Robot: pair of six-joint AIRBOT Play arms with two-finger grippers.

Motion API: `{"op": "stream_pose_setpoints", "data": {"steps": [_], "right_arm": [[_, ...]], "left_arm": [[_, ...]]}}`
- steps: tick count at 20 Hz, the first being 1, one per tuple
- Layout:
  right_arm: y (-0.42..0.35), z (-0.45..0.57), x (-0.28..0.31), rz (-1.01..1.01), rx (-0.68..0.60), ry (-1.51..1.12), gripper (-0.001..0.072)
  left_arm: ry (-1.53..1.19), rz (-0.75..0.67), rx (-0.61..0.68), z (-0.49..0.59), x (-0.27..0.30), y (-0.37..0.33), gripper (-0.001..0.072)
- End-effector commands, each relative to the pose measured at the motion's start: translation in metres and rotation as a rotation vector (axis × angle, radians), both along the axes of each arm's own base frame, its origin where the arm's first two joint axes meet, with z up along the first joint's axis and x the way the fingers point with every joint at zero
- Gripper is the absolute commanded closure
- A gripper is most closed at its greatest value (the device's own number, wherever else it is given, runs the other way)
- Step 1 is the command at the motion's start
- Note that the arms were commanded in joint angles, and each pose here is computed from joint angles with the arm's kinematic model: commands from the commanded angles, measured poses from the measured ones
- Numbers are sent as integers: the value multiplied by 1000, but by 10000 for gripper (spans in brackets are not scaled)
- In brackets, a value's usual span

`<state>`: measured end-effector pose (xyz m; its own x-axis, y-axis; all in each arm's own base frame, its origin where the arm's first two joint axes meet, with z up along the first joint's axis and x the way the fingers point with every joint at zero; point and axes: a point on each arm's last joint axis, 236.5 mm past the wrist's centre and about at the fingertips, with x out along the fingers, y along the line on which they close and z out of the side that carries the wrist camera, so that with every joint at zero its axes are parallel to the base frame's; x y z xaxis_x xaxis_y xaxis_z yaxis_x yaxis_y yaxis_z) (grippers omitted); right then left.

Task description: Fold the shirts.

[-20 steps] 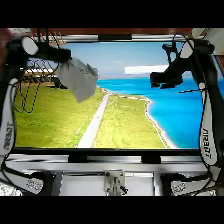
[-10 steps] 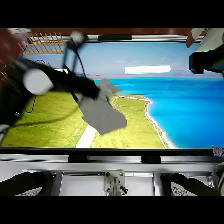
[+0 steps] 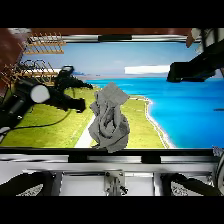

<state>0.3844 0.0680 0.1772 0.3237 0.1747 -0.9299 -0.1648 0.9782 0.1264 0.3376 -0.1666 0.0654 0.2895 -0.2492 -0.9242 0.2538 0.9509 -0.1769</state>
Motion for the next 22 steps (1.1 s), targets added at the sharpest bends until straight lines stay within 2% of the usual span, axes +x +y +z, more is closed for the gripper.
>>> {"op": "stream_pose_setpoints", "data": {"steps": [1, 3, 6, 8, 13, 16, 17, 18, 20, 22], "right_arm": [[27, -66, 1, 43, 197, 229, 87], [33, -107, 0, 21, 249, 339, 87], [48, -162, -12, 28, 261, 466, 87], [65, -185, -12, 37, 279, 498, 87], [116, -213, -3, 76, 382, 517, 87], [139, -224, -8, 107, 398, 539, 87], [149, -225, -10, 124, 409, 541, 87], [160, -225, -12, 142, 427, 541, 87], [180, -224, -14, 167, 459, 529, 87], [192, -229, -14, 177, 458, 519, 87]], "left_arm": [[221, 47, -108, -12, -45, 41, -12], [314, 82, -207, -49, -73, 24, -12], [365, 117, -454, -83, -95, -44, -12], [366, 103, -545, -89, -108, -86, -11], [447, -107, -467, -112, -174, -138, -11], [450, -114, -429, -127, -177, -142, 3], [448, -103, -424, -132, -174, -142, 100], [448, -95, -419, -136, -172, -141, 234], [442, -89, -416, -139, -170, -142, 380], [427, -118, -416, -138, -170, -142, 579]]}}
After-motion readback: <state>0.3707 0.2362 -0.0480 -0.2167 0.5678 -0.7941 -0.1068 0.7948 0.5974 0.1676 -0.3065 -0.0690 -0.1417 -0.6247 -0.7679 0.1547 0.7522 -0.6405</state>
